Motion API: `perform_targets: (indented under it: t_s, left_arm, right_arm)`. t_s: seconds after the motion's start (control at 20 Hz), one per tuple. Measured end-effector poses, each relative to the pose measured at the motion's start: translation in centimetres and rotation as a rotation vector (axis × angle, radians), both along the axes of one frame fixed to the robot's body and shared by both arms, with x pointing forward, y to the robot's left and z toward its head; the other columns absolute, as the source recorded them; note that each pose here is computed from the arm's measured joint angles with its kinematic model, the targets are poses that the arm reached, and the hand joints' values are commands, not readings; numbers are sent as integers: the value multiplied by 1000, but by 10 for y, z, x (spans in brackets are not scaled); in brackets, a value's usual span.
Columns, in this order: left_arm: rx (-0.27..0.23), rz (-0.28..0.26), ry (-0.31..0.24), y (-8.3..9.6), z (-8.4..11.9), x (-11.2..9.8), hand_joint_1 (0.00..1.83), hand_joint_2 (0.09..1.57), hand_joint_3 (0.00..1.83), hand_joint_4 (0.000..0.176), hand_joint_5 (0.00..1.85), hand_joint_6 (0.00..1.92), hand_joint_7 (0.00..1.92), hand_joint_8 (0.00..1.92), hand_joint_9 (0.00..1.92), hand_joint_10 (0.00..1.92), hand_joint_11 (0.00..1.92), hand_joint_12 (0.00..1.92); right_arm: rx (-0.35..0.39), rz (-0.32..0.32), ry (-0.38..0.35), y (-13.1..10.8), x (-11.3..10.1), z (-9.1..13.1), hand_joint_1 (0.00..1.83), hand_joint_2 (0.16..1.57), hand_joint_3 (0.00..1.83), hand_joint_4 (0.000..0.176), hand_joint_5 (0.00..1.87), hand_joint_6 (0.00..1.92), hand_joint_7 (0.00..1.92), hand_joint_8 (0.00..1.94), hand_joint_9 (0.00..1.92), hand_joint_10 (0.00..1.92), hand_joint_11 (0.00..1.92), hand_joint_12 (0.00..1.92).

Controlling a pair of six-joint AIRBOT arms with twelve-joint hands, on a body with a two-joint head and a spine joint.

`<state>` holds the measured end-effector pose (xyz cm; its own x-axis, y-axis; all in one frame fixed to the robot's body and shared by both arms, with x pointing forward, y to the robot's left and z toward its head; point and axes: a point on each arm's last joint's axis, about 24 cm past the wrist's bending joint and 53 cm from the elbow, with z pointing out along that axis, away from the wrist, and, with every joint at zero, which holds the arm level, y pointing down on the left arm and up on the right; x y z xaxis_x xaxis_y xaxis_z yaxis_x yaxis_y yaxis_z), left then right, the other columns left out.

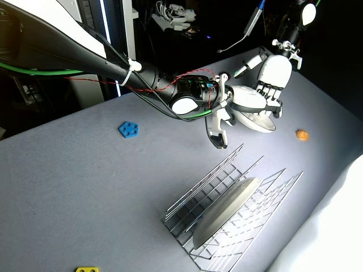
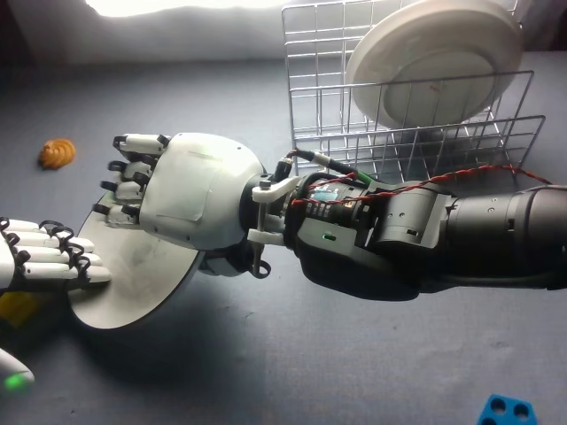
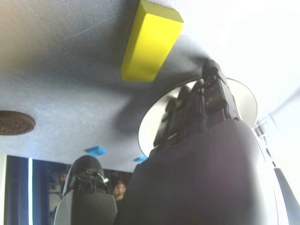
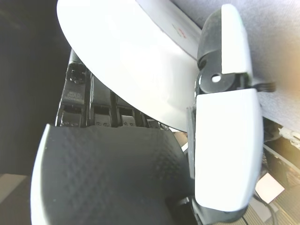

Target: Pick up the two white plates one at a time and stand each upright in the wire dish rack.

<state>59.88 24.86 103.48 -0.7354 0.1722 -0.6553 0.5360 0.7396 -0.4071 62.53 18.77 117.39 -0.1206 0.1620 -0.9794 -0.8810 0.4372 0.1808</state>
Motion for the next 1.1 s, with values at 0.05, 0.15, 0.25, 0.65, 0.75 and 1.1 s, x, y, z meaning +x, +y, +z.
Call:
perform_targets:
  t_s: [0.05,0.15,0.25,0.65,0.75,1.1]
  left_arm:
    - [-2,1,0,0,0,0,0,1055,0,0,44,8,34,12,17,0,0,79]
    - [-3,3,1,0,0,0,0,1043,0,0,73,2,61,1,44,1,0,142]
    - [-3,2,1,0,0,0,0,1035,0,0,69,0,50,0,33,0,0,84]
    - [-21,-6,-32,-7,12,8,0,1032,0,0,67,4,50,5,33,5,0,103]
    - [-37,-13,-76,-14,28,16,0,1031,0,0,62,3,41,2,23,2,0,32]
    - [-97,2,-200,-18,84,35,0,1032,0,0,20,0,3,0,0,0,0,0]
  right_arm:
    - [3,-1,6,1,0,0,1236,1036,2,0,731,41,759,20,711,77,276,1221]
    - [5,0,10,1,-1,0,1283,1088,7,0,864,53,899,34,862,99,455,1181]
    - [8,-2,14,1,-1,-2,1206,1131,16,0,875,1120,988,752,994,113,606,1162]
    - [39,6,-6,-10,-7,11,1380,1098,3,0,922,1049,988,940,995,1062,855,1179]
    - [44,15,8,-12,-13,13,1376,1108,1,0,932,1073,962,956,957,1103,827,1184]
    - [35,46,24,-20,-33,21,1377,1103,0,0,950,1031,975,946,961,1107,800,1214]
